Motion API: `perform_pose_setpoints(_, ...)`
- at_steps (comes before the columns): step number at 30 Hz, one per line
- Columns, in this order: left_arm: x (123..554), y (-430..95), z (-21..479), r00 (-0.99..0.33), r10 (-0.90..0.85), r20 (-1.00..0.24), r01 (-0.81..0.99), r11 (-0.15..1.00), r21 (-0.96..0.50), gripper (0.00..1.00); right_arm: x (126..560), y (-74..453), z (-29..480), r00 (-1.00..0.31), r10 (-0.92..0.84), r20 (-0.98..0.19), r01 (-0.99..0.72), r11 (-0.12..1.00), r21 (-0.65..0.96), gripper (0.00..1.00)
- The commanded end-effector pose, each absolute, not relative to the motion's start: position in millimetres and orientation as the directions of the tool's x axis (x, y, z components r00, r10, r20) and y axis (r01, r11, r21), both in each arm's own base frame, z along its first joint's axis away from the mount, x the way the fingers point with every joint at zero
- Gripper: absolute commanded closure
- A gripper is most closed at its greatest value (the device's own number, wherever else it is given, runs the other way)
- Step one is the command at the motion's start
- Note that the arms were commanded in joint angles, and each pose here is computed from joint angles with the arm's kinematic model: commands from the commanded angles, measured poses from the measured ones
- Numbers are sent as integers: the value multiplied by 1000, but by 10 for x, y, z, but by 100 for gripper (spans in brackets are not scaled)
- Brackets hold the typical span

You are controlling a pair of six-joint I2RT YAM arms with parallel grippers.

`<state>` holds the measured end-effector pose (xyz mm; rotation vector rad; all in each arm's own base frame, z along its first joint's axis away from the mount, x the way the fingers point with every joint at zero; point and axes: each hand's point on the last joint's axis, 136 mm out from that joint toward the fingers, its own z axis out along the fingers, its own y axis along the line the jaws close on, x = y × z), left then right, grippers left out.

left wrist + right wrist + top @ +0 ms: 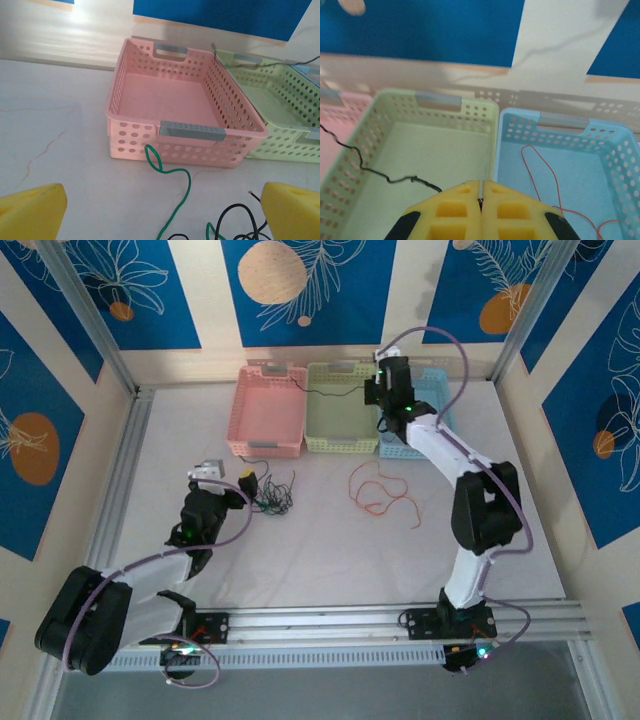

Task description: Untangle the cables

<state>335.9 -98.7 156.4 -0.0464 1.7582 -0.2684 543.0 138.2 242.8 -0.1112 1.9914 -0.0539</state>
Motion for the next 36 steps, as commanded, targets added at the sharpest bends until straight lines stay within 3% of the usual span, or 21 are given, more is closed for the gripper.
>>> perform_pose_setpoints(1,3411,-999,1643,-195,-179,-964,119,972,-205,1,5561,1300,2410,-422,-208,-883,-7,974,-226,100)
perform_pose_setpoints(6,3415,-1005,1637,-199,-178,-964,121,971,-204,1,5713,1340,2203,-457,-245,-855,16,959,-283,100)
perform_pose_setpoints(18,3424,-986,1637,-205,-181,-962,106,973,-205,3,5488,845,2395,-442,-173,-880,93,967,-237,100)
perform_pose_setpoints(23,3421,-993,1623,-211,-179,-961,109,973,-205,3,5521,1029,2313,-462,-259,-848,58,945,-321,100)
perform_pose_setpoints(36,3433,-994,1601,-222,-174,-959,105,974,-201,3,5897,1959,1593,-526,-306,-793,-137,951,-276,100)
